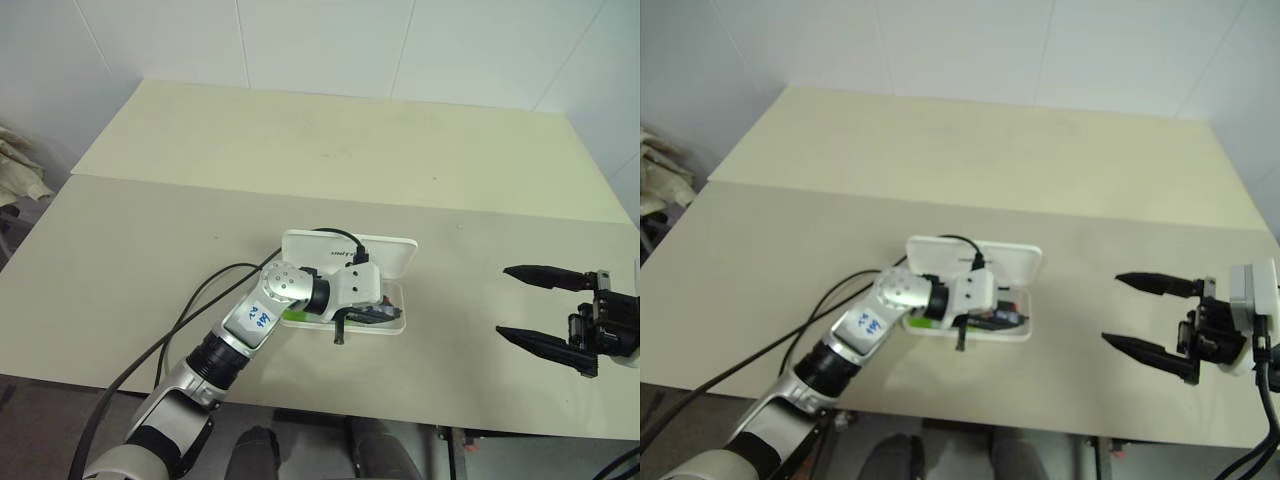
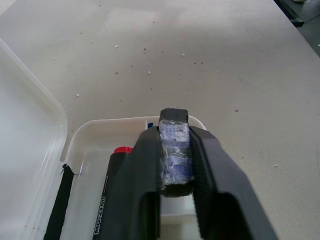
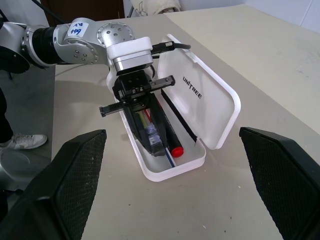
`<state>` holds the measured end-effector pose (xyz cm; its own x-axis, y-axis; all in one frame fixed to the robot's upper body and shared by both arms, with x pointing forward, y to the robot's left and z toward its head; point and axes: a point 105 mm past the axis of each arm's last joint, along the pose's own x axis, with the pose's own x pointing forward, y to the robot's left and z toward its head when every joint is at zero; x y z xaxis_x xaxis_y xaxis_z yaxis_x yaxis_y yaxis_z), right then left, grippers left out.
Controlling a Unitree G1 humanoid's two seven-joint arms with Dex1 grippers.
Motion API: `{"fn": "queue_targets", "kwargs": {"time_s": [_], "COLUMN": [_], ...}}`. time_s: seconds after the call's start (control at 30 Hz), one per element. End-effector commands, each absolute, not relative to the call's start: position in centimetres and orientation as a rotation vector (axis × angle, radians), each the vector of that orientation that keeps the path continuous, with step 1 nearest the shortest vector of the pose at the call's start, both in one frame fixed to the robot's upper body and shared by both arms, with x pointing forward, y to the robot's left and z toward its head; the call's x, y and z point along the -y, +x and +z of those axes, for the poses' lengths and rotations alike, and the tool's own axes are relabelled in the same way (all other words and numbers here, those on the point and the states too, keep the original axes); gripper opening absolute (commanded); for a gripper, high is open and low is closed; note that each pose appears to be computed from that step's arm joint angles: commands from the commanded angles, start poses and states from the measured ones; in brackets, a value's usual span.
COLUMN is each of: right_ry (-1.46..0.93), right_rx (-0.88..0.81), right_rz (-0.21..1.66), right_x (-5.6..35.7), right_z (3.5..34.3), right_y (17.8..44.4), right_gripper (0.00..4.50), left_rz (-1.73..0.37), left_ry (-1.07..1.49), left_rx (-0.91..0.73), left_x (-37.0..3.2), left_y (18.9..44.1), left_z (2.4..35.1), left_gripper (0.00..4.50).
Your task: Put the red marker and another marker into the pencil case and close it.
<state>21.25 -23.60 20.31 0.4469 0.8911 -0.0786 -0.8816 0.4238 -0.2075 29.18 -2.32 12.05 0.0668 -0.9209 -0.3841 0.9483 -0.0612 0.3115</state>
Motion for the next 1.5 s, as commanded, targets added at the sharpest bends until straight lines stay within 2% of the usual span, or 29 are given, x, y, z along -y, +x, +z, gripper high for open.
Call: {"fn": "queue_targets", "kwargs": {"time_s": [0.03, 0.27, 0.8, 0.9, 1.0, 1.07, 1.2, 1.3, 1.5], "right_ry": [-0.244, -0.246, -0.246, -0.250, -0.251, -0.252, -0.256, -0.258, -0.261], "right_rx": [0.074, 0.070, 0.074, 0.072, 0.074, 0.077, 0.079, 0.082, 0.086], "right_rz": [1.097, 1.089, 1.090, 1.094, 1.099, 1.100, 1.102, 1.102, 1.105], "right_x": [23.6, 23.7, 23.4, 23.3, 23.3, 23.2, 23.2, 23.2, 23.3], "right_z": [20.6, 20.5, 20.6, 20.6, 20.7, 20.8, 20.9, 21.0, 21.1], "right_y": [21.4, 21.7, 22.4, 22.5, 22.6, 22.7, 22.9, 23.0, 23.2], "right_gripper": [4.50, 4.50, 4.50, 4.50, 4.50, 4.50, 4.50, 4.50, 4.50], "left_rz": [-1.549, -1.553, -1.570, -1.620, -1.715, -1.726, -1.672, -1.622, -1.229], "left_ry": [0.575, 0.573, 0.506, 0.464, 0.390, 0.373, 0.351, 0.316, 0.306], "left_rx": [0.032, 0.037, 0.132, 0.163, 0.198, 0.199, 0.207, 0.271, 0.466], "left_x": [2.9, 3.1, 2.5, 2.3, 1.2, 0.5, -1.0, -1.8, -6.3], "left_y": [28.5, 28.4, 26.5, 25.2, 22.8, 22.3, 22.5, 22.9, 27.8], "left_z": [13.7, 13.7, 17.5, 19.0, 21.1, 21.7, 22.9, 24.7, 29.7], "left_gripper": [2.14, 4.48, 4.48, 4.48, 4.48, 4.48, 4.48, 4.48, 4.48]}}
